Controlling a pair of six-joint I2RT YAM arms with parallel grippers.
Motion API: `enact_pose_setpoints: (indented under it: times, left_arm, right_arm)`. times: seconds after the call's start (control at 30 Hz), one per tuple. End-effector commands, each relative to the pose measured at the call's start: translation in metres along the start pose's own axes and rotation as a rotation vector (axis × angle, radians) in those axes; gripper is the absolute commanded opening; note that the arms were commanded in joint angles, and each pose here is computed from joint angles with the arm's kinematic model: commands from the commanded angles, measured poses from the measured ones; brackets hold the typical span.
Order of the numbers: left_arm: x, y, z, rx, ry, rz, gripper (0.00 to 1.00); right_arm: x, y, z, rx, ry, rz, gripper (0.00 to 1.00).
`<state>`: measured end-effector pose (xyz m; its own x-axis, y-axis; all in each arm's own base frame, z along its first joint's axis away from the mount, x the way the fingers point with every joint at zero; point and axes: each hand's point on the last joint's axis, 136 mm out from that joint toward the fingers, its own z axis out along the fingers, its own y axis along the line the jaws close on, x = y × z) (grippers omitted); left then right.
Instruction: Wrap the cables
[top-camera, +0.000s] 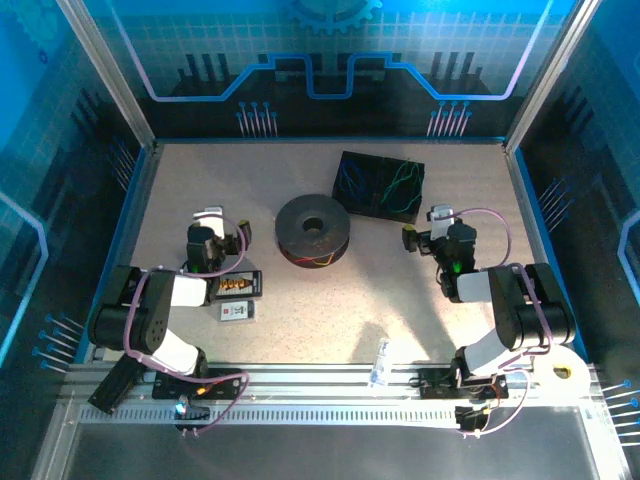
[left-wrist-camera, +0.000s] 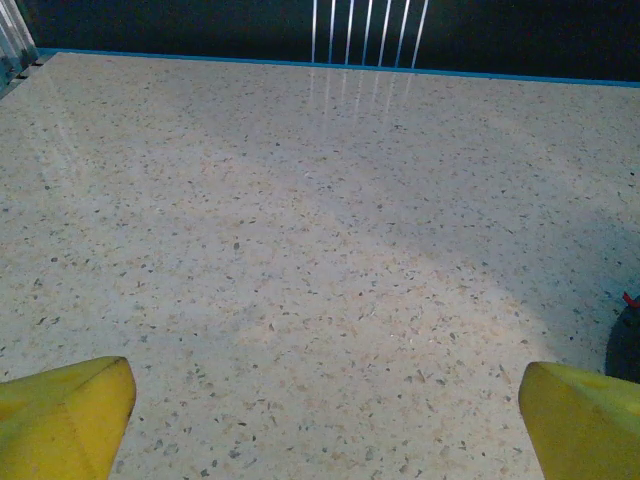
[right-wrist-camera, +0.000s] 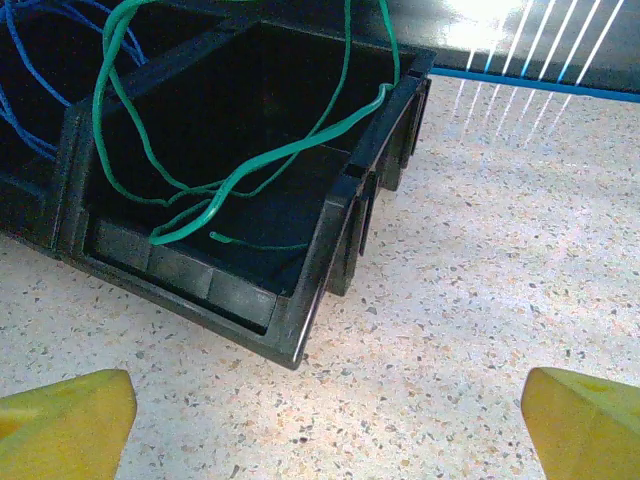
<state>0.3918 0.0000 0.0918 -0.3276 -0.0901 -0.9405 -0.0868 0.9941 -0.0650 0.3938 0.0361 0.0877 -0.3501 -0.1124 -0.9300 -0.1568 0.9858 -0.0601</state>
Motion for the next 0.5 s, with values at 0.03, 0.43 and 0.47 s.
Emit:
enact_pose_setpoints:
  times: [0.03, 0.43, 0.47]
  left_arm:
    - [-0.0055, -0.0015, 0.0036, 0.013, -0.011, 0.021, 0.99]
    - [-0.0056, -0.0016, 0.0036, 0.013, -0.012, 0.021, 0.99]
    - [-0.0055, -0.0016, 0.0038, 0.013, -0.011, 0.021, 0.99]
  right_arm:
    - [-0.0111, -0.0025, 0.0008, 0.001, -0.027, 0.006, 1.0]
    - [-0.0113, -0.0025, 0.0009, 0.001, -0.028, 0.006, 1.0]
    - [-0.0118, -0.0025, 0.001, 0.001, -0.029, 0.006, 1.0]
